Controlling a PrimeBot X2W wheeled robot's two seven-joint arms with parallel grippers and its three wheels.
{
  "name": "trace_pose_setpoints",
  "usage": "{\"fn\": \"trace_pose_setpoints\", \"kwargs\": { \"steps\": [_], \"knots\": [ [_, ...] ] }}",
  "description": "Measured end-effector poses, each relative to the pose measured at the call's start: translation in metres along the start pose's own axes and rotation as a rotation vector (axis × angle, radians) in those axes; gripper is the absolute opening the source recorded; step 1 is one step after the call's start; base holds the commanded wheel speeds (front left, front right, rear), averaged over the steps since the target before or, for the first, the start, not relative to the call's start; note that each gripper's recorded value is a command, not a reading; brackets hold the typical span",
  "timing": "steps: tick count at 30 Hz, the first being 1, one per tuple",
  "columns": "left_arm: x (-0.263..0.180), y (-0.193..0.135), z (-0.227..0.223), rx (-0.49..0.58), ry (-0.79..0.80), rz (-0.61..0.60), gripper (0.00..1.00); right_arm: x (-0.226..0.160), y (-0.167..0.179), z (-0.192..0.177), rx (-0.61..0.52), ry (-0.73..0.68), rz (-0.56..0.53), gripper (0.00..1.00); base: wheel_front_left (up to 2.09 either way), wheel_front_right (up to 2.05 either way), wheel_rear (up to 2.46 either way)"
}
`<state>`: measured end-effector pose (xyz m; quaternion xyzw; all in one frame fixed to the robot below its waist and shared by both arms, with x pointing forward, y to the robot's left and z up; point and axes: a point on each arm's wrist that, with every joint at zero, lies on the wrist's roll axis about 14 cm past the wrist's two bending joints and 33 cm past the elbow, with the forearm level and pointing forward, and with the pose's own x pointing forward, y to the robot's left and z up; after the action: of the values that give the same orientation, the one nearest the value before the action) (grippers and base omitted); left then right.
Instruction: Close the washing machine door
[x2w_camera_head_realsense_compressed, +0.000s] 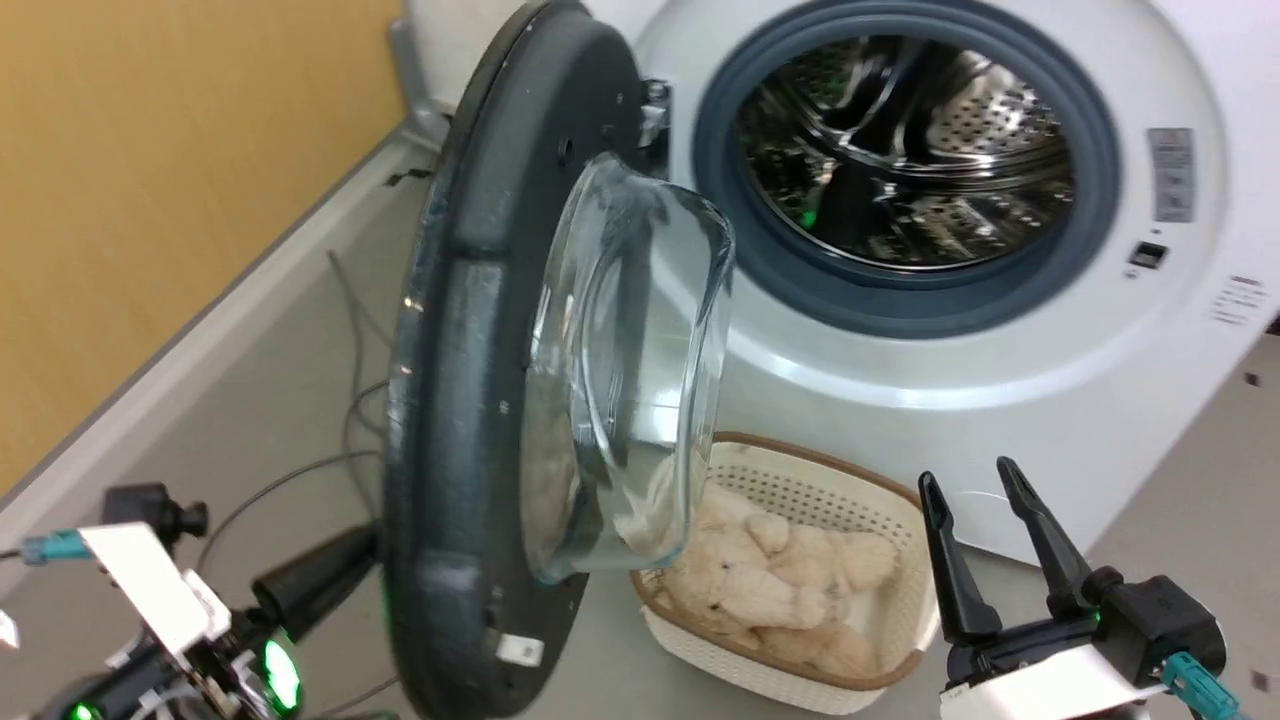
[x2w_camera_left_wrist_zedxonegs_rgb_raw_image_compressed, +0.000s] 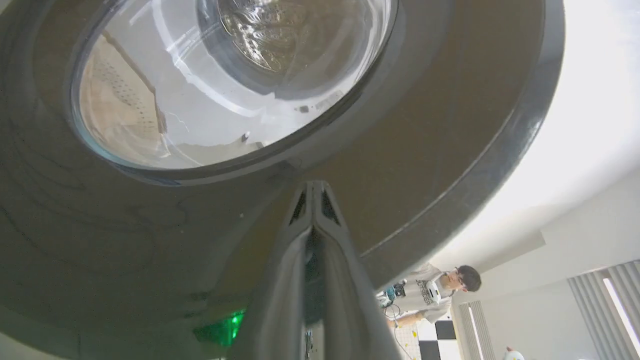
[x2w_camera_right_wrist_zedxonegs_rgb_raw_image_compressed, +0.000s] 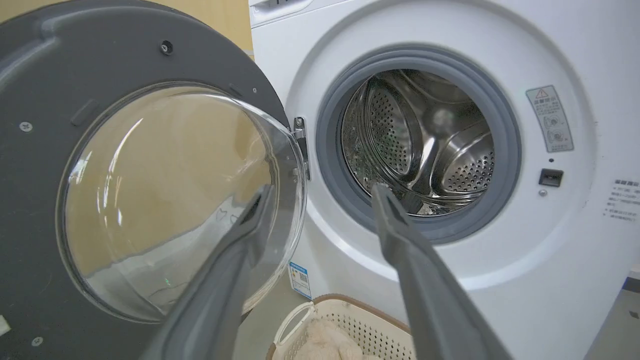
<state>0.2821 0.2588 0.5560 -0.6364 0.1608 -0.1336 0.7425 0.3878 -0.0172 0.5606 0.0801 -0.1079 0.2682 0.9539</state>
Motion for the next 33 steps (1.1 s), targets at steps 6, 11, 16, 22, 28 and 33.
{"fn": "trace_pose_setpoints", "kwargs": {
  "steps": [6,11,16,22,28,33],
  "knots": [
    [0.029,-0.005,-0.052,-0.056,0.161,-0.05,0.0,-0.015,-0.019,0.003,-0.017,-0.001,-0.066,1.0,0.0,0.0,0.0],
    [0.06,-0.003,-0.097,-0.129,0.284,-0.079,0.0,-0.03,-0.041,0.004,-0.032,0.006,-0.142,1.0,0.0,0.0,0.0],
    [0.092,-0.001,-0.13,-0.156,0.369,-0.089,0.0,-0.047,-0.064,0.003,-0.047,0.017,-0.225,1.0,0.0,0.0,0.0],
    [0.131,0.012,-0.162,-0.198,0.441,-0.071,0.0,-0.068,-0.093,0.007,-0.071,0.02,-0.33,1.0,0.0,0.0,0.0],
    [0.182,0.005,-0.185,-0.239,0.471,-0.106,0.0,-0.093,-0.119,0.009,-0.093,0.035,-0.433,1.0,0.0,0.0,0.0],
    [0.226,-0.002,-0.201,-0.237,0.466,-0.128,0.0,-0.113,-0.137,0.011,-0.106,0.045,-0.516,1.0,0.0,0.0,0.0]
  ]
}}
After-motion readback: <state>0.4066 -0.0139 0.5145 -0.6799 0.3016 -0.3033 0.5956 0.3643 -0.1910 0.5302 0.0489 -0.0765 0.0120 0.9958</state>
